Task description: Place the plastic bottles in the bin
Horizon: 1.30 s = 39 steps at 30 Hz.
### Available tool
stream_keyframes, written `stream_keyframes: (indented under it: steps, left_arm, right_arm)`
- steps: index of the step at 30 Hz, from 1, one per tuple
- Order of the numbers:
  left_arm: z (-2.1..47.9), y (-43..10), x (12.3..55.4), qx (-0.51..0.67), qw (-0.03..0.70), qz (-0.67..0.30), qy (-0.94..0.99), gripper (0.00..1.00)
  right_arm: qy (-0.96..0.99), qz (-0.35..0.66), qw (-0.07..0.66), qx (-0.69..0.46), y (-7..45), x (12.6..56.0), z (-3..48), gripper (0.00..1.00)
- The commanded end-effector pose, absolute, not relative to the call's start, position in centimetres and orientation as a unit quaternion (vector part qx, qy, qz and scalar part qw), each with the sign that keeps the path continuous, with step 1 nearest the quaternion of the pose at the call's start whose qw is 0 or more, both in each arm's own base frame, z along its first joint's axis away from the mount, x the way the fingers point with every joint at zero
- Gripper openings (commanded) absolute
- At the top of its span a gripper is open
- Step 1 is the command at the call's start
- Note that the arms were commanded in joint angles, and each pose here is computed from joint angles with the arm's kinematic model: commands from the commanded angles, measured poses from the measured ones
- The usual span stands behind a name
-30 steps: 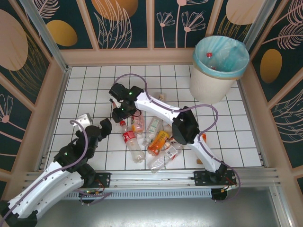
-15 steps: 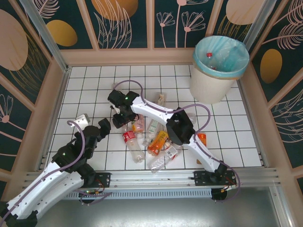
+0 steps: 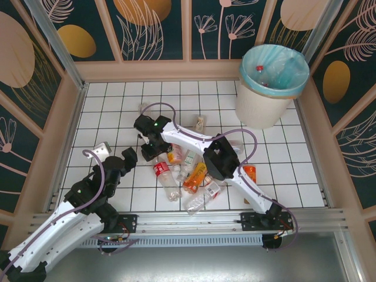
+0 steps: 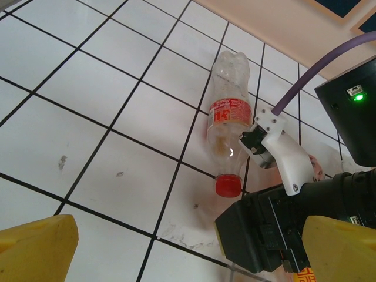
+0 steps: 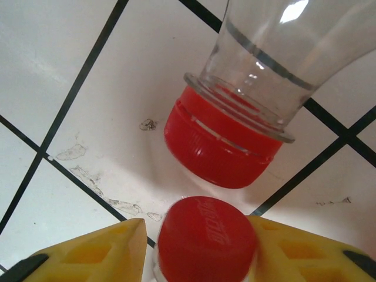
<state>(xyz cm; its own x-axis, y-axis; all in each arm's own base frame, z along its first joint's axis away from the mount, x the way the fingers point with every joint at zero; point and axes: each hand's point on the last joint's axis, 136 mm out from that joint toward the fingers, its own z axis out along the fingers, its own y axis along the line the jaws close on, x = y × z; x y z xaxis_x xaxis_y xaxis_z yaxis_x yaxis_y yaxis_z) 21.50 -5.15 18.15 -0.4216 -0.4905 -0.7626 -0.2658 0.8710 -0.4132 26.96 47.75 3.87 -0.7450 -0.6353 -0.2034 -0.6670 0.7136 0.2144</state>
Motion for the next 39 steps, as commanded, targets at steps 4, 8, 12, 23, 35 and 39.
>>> stream_keyframes:
  steps: [4, 8, 12, 23, 35, 39]
  left_arm:
    - [19.4, -5.0, 21.2, -0.235, 0.490, -0.131, 0.829, 0.97]
    - [20.1, -4.9, 21.1, -0.236, 0.493, -0.132, 0.827, 0.97]
    - [21.4, -4.8, 21.0, -0.242, 0.497, -0.141, 0.821, 0.96]
    - [28.6, -4.7, 21.5, -0.222, 0.542, -0.148, 0.797, 0.91]
    - [41.5, -13.8, 28.8, -0.044, 0.624, -0.165, 0.762, 0.85]
    - [45.0, -19.9, 31.8, 0.002, 0.640, -0.250, 0.726, 0.82]
  right_arm:
    - [0.923, 0.138, 0.056, -0.356, 48.0, 26.4, 5.1, 0.27]
    - [0.920, 0.152, 0.050, -0.358, 48.1, 25.8, 6.5, 0.15]
    - [0.913, 0.193, 0.065, -0.354, 48.9, 25.5, 9.8, 0.12]
    - [0.877, 0.300, 0.146, -0.345, 47.9, 27.1, 23.0, 0.00]
    - [0.783, 0.198, 0.555, -0.200, 30.8, 39.7, 47.1, 0.00]
    - [0.685, 0.049, 0.719, -0.107, 21.8, 41.6, 55.2, 0.00]
